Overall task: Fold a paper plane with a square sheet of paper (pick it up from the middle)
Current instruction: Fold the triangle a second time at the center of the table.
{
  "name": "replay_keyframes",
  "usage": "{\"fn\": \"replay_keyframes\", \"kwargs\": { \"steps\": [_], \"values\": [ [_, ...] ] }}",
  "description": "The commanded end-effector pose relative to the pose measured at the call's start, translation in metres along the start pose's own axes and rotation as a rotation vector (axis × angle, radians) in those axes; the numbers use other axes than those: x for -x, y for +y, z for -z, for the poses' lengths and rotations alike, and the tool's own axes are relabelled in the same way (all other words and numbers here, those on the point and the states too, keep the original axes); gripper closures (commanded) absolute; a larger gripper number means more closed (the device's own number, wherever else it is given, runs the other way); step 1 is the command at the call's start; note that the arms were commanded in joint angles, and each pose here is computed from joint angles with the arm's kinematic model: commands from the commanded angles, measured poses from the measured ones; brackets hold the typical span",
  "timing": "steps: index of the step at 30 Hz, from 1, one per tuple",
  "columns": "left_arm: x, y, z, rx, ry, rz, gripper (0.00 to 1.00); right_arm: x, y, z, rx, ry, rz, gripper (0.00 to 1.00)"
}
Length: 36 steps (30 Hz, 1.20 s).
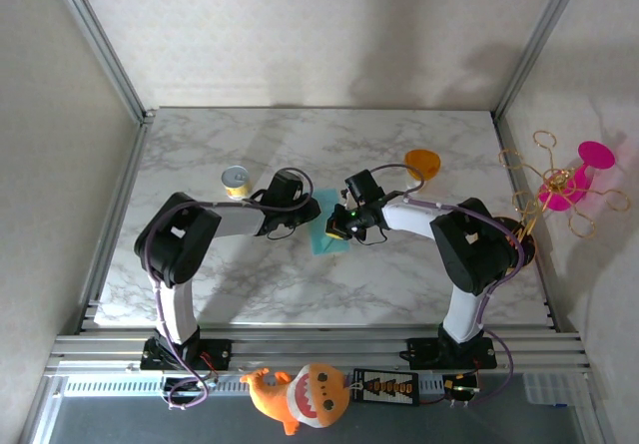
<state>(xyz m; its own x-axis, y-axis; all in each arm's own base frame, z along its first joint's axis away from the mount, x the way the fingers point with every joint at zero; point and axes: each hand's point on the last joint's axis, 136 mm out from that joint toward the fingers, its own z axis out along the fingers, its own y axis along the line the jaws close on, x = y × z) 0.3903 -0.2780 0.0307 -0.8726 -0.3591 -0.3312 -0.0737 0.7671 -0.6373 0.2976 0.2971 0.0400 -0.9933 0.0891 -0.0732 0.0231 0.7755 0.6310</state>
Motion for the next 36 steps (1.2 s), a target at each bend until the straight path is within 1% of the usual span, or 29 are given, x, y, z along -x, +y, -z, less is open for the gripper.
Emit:
{"fn": "replay_keyframes", "kwargs": {
  "steps": [1,13,22,29,33,36],
  "values": [
    [-0.001,0.022,-0.010,0.082,0.012,-0.004,0.85,0.000,0.007,-0.004,0.022,0.007,0.042,0.97],
    [-0.008,0.029,-0.014,0.099,0.033,0.011,0.89,0.006,0.024,-0.007,0.106,0.004,0.058,0.98],
    [-0.009,0.027,-0.011,0.086,0.030,0.021,0.90,0.014,0.025,-0.013,0.119,-0.027,0.036,0.98],
    [0.000,0.011,-0.004,0.037,0.017,0.023,0.89,0.017,0.021,-0.018,0.105,-0.033,0.028,0.98],
    [0.013,-0.011,0.006,-0.043,-0.007,0.027,0.85,0.014,0.017,-0.020,0.095,-0.025,0.022,0.98],
    [0.024,-0.016,0.015,-0.075,-0.044,0.043,0.83,0.012,0.013,-0.021,0.088,-0.022,0.021,0.98]
  ]
}}
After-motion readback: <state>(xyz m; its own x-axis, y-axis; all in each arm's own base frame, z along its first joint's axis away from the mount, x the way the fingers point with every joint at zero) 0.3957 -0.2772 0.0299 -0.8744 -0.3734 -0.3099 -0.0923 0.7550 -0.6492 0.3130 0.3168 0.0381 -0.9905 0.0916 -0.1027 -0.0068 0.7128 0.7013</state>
